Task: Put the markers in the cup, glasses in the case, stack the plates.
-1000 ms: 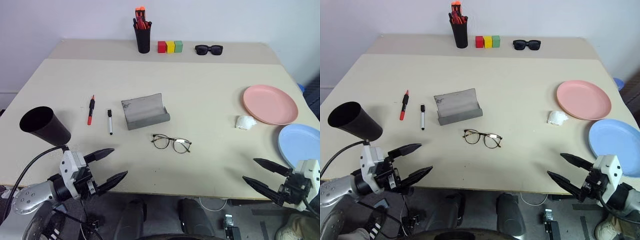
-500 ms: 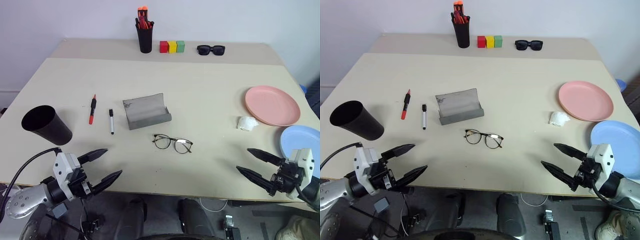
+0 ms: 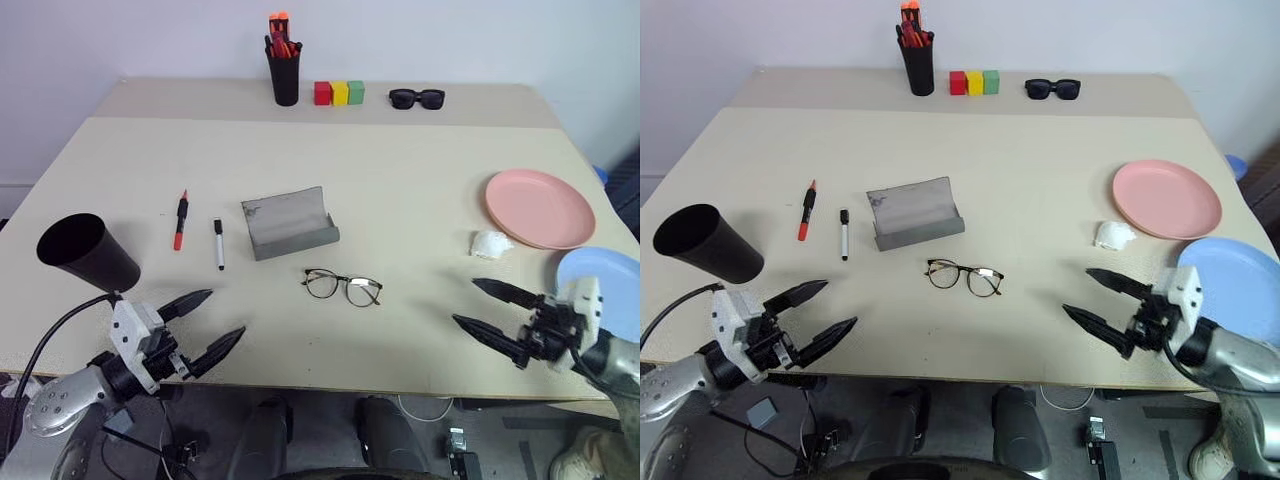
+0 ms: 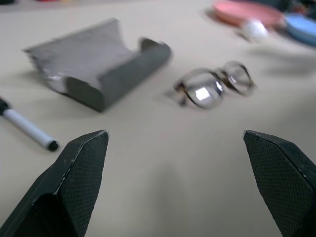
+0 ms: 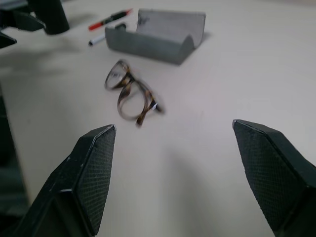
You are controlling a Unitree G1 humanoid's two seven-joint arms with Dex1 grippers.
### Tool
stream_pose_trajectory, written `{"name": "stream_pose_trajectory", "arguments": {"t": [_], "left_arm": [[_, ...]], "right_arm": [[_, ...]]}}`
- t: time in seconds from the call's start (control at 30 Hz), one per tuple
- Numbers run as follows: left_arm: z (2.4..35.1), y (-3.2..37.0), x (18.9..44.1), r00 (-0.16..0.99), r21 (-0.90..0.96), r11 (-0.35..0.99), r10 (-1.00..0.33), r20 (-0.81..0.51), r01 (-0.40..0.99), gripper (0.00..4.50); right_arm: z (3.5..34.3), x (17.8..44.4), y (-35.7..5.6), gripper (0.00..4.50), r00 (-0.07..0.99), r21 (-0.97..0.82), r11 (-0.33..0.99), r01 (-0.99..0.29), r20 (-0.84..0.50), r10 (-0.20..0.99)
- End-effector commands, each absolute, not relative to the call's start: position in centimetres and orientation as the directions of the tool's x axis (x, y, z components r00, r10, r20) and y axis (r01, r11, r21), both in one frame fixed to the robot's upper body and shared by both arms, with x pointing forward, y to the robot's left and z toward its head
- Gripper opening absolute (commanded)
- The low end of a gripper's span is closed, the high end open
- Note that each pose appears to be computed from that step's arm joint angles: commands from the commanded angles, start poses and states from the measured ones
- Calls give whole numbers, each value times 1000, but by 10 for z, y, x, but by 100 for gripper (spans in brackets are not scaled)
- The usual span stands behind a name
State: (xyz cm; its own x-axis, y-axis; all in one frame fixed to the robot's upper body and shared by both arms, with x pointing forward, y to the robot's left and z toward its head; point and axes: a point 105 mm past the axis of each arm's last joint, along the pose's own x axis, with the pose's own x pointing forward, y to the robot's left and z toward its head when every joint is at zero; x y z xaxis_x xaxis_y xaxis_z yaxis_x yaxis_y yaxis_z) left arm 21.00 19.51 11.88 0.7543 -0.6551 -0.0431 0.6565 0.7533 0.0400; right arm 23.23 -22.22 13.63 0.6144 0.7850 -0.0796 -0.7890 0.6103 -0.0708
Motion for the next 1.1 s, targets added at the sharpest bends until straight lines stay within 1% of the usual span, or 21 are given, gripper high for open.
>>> {"name": "stream_pose_trajectory", "arguments": {"t": [0.03,0.13,0.23,0.33,0.37,0.43,0.5,0.57,0.7,0.83,0.93,1.1], "left_arm": [[139,196,217,817,3,819,-573,56,574,450],[148,196,223,857,-40,858,-506,100,511,450],[153,198,229,887,-82,885,-448,113,457,450],[156,194,238,911,-197,889,-398,108,412,450],[156,196,242,926,-228,897,-365,97,378,450],[152,202,253,962,-231,935,-271,30,271,450],[148,201,261,974,-236,949,-224,-40,209,450],[153,196,266,971,-276,938,-233,-48,211,450],[154,191,289,958,-333,928,-232,-171,165,450],[153,186,302,930,-331,926,-269,-249,179,450],[149,188,307,921,-344,925,-266,-283,162,450],[143,192,316,917,-360,927,-233,-324,108,450]], "right_arm": [[154,245,-208,386,533,-122,525,-842,-52,844],[164,255,-194,386,472,-155,462,-874,-40,881],[171,263,-180,386,409,-179,398,-900,-29,912],[177,274,-165,386,315,-211,302,-930,-30,949],[178,277,-162,386,287,-221,273,-936,-34,957],[179,285,-156,386,246,-238,230,-944,-40,968],[180,293,-150,386,208,-251,191,-949,-41,977],[182,297,-145,386,183,-266,168,-949,-32,983],[194,307,-124,386,117,-312,110,-944,-2,993],[199,309,-112,386,75,-346,58,-936,-36,997],[199,309,-109,386,61,-366,30,-930,-72,996],[203,311,-107,386,52,-369,14,-929,-93,994]]}}
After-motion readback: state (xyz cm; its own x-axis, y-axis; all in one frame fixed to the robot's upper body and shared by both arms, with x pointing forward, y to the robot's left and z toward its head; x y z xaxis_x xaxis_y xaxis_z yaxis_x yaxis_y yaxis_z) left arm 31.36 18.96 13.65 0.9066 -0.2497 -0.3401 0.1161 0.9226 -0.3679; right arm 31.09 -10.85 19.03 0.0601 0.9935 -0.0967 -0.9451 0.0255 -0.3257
